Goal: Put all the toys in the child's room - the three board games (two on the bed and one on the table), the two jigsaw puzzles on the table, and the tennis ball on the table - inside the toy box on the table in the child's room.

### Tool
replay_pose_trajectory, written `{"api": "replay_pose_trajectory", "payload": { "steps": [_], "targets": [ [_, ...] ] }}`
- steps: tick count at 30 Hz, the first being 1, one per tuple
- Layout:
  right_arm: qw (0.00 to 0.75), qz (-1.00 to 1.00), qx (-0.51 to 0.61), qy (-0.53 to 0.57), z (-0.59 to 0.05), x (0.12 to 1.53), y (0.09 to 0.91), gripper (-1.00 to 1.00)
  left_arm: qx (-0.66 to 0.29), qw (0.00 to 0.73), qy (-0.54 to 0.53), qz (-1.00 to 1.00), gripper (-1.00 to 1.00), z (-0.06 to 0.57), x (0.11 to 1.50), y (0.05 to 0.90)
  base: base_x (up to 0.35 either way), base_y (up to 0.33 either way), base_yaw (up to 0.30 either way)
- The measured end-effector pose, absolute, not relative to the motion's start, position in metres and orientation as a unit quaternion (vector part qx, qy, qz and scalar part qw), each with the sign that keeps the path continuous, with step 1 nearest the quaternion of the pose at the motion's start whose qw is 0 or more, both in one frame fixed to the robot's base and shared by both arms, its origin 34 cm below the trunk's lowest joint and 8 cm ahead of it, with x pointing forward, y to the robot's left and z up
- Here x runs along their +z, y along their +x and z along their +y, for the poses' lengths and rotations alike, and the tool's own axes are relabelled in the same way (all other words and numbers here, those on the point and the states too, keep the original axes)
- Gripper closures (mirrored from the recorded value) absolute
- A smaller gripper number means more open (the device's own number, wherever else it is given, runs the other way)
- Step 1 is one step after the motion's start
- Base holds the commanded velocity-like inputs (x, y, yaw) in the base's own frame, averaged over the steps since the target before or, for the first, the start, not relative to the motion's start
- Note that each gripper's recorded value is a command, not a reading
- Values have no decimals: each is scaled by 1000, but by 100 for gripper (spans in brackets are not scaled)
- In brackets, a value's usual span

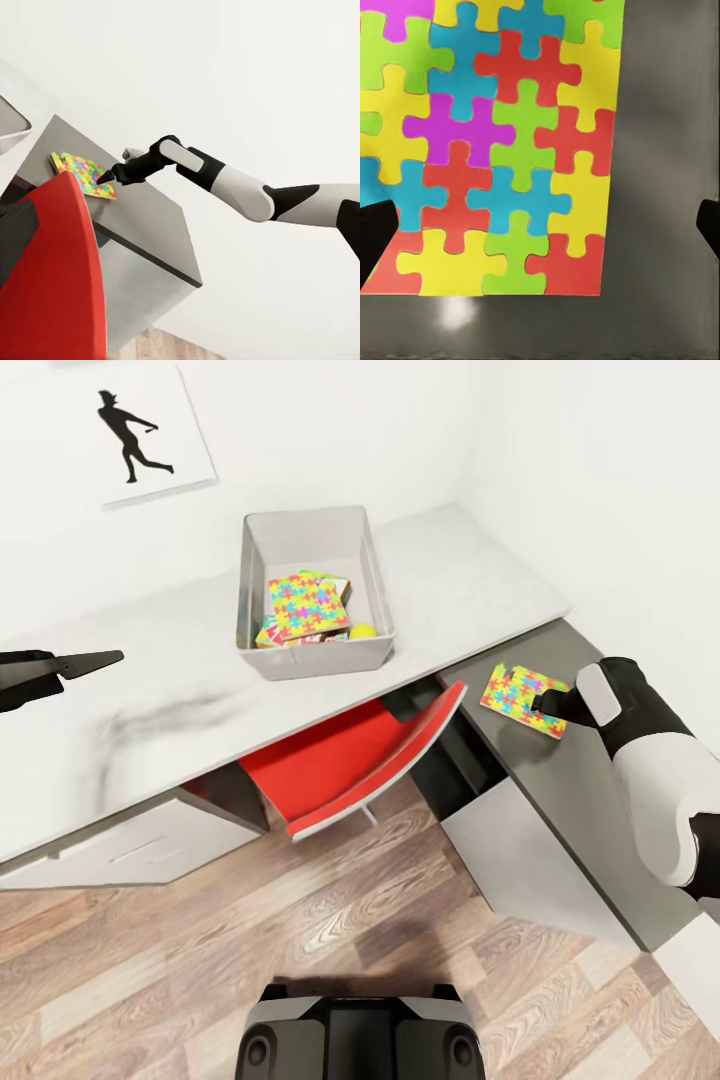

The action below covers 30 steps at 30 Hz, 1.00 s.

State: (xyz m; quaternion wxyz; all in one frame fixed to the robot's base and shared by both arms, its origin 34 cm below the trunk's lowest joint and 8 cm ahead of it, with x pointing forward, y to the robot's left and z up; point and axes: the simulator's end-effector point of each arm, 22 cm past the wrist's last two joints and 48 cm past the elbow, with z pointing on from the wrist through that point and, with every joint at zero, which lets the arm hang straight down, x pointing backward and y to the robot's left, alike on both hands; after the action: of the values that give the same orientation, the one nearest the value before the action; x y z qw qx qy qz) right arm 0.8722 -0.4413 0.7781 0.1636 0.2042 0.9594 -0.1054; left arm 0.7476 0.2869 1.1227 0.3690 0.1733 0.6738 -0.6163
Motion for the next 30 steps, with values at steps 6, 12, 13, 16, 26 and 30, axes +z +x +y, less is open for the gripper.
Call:
{"api": "replay_pose_trajectory", "payload": {
  "steps": [6, 12, 13, 16, 26, 30],
  "targets": [
    [164, 959, -106, 204, -442, 779, 872, -100, -616, 369, 173, 674, -100, 287, 1123, 747, -143, 0, 0],
    [164, 959, -107, 205, -444, 779, 872, -100, -616, 369, 174, 674, -100, 287, 1123, 748, -104, 0, 0],
    [164, 959, -107, 205, -444, 779, 872, -100, -616, 369, 174, 674, -100, 287, 1123, 747, -77, 0, 0],
    [164, 959, -107, 205, -444, 779, 872, -100, -616, 369, 174, 674, -100, 287, 1123, 747, -38, 0, 0],
    [164, 959, -107, 206, -444, 779, 872, -100, -617, 370, 174, 673, -100, 287, 1124, 747, -8, 0, 0],
    [165, 958, -107, 207, -446, 780, 872, -100, -617, 370, 174, 673, -100, 287, 1124, 747, -1, 0, 0]
  ]
}}
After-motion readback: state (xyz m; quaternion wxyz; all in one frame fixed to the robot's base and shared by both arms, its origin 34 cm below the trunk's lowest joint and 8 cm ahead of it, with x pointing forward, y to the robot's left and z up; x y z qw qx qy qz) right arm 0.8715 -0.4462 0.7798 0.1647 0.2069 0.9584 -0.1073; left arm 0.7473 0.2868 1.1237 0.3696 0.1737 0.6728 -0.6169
